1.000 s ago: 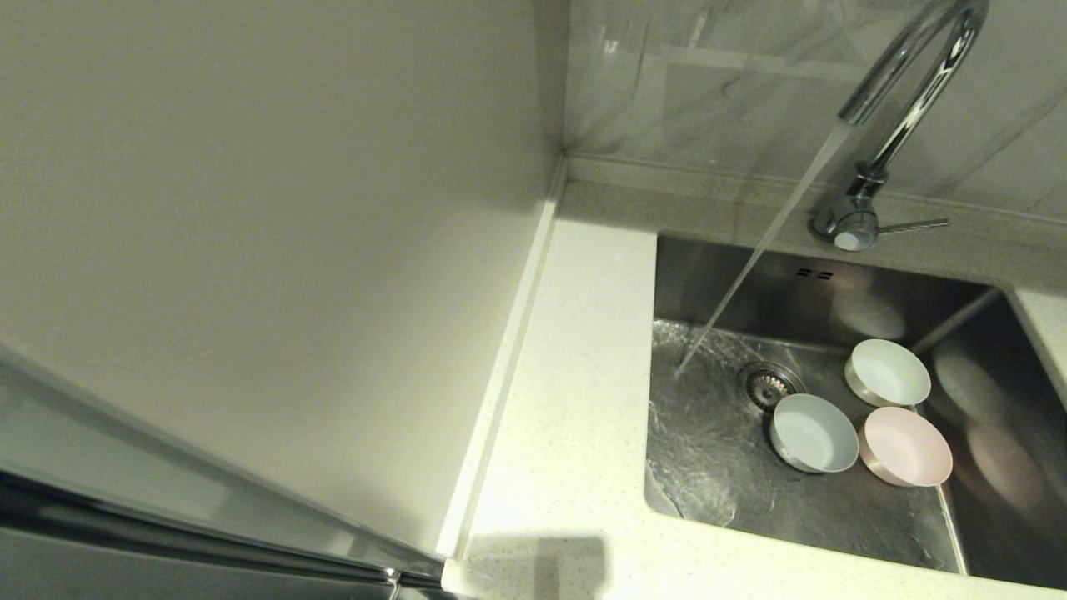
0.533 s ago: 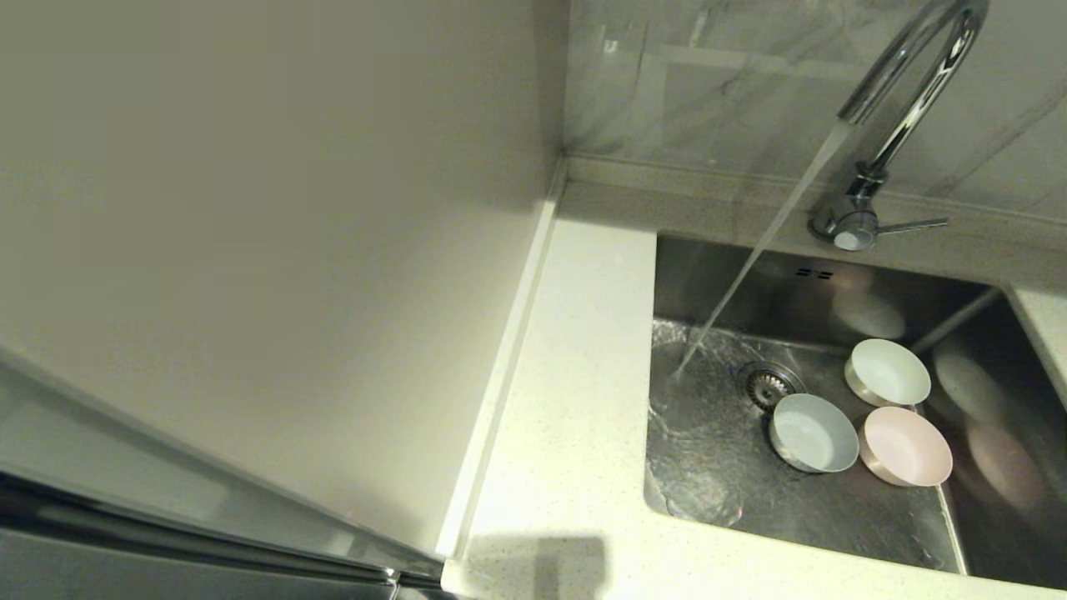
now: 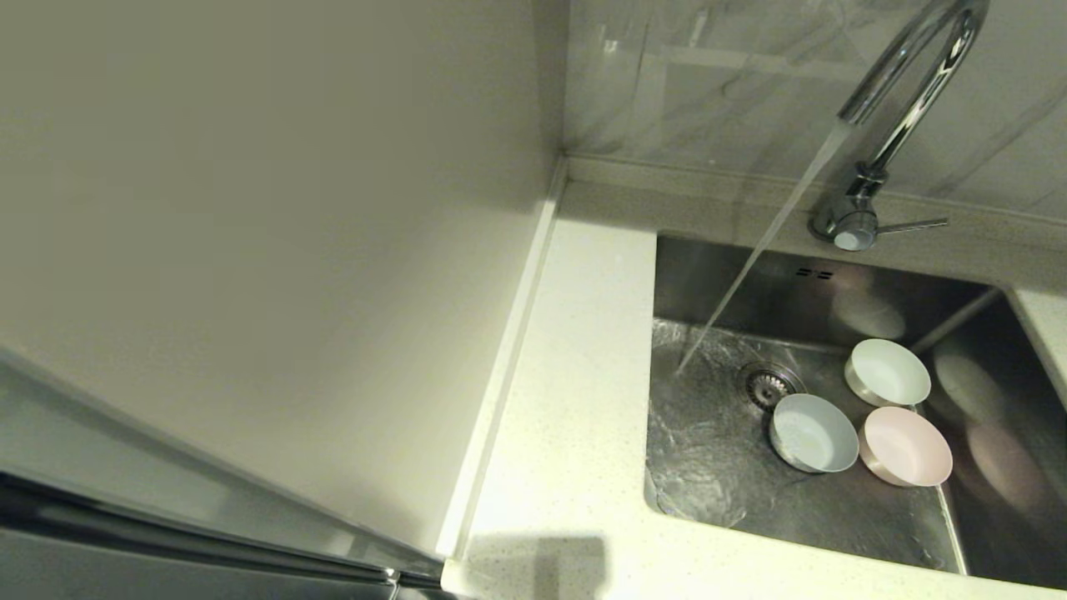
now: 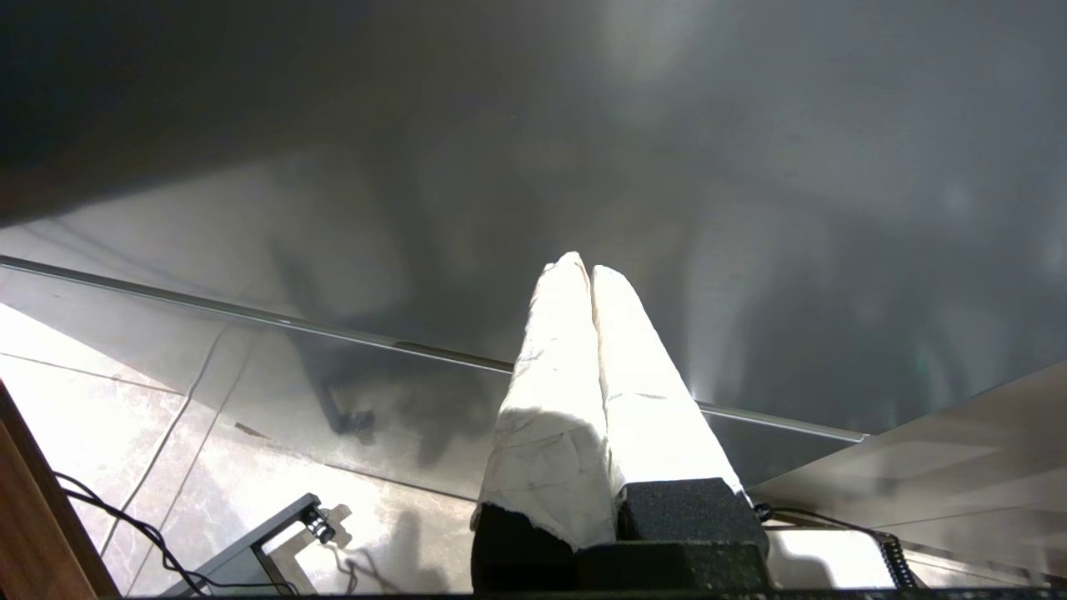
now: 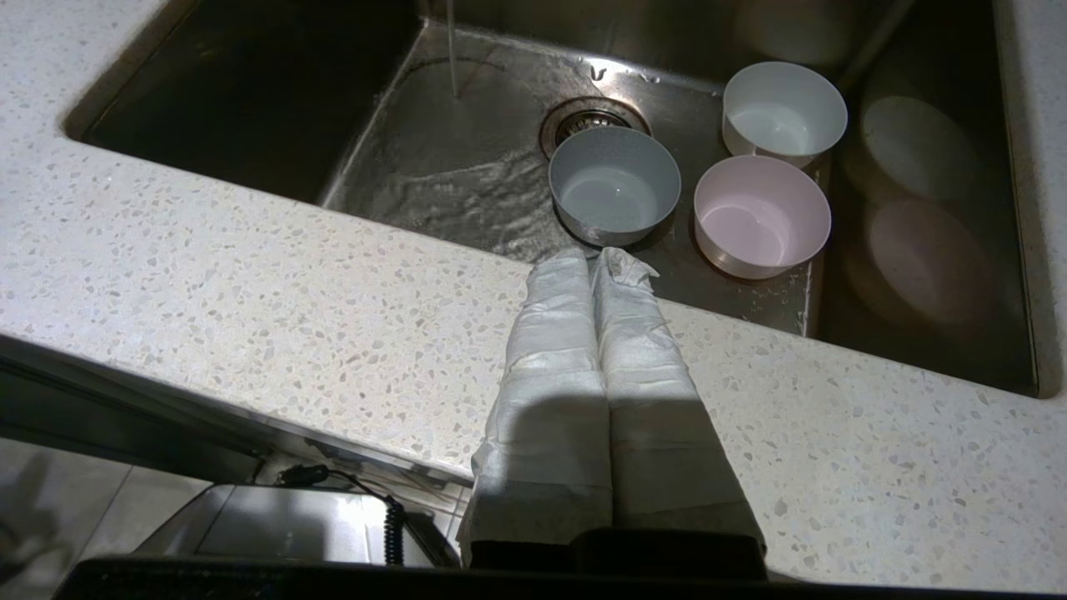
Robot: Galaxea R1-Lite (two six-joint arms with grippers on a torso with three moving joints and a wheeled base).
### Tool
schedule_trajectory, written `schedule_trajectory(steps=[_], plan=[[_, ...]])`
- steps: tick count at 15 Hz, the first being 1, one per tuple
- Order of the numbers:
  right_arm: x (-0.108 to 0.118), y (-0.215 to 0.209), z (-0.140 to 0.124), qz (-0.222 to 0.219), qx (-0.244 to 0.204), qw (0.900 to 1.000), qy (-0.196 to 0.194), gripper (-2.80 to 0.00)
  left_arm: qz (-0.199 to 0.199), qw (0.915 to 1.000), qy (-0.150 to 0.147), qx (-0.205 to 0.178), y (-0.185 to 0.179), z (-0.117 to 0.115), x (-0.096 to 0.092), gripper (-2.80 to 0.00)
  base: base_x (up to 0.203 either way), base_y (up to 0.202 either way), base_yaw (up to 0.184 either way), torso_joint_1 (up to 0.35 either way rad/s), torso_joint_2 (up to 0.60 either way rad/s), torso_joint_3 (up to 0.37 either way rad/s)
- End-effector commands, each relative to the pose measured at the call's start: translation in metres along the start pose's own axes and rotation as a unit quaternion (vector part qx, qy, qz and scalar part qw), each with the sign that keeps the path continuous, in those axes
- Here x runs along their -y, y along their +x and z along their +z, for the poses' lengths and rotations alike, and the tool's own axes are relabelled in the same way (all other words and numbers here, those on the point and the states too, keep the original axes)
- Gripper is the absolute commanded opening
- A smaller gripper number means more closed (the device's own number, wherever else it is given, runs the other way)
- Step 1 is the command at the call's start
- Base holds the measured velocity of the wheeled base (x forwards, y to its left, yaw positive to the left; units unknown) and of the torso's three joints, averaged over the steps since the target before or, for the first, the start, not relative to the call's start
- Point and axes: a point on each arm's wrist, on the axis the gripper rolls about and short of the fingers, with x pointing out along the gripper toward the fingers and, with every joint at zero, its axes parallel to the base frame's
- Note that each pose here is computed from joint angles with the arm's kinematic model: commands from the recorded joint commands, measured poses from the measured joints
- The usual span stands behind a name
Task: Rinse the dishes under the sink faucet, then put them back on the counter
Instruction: Wait for the water to rinse the bowl
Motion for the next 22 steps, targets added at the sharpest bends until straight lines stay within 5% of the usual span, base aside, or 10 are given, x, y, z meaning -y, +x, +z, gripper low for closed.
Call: schedule_trajectory(steps=[1, 22], plan=[[0.0000, 0.0003, 0.0000, 0.000, -0.002, 1.000, 0.000, -2.80, 0.000, 1.0000, 0.000, 0.002, -0.0002, 0.0000, 0.0000, -2.80, 0.000, 0.000, 0.000, 0.000, 0.00, 0.000], [0.0000, 0.0003, -0.0001, 0.000, -0.002, 1.000, 0.000, -2.80, 0.000, 1.0000, 0.000, 0.002, -0.0002, 0.0000, 0.0000, -2.80, 0.000, 0.000, 0.000, 0.000, 0.00, 0.000]])
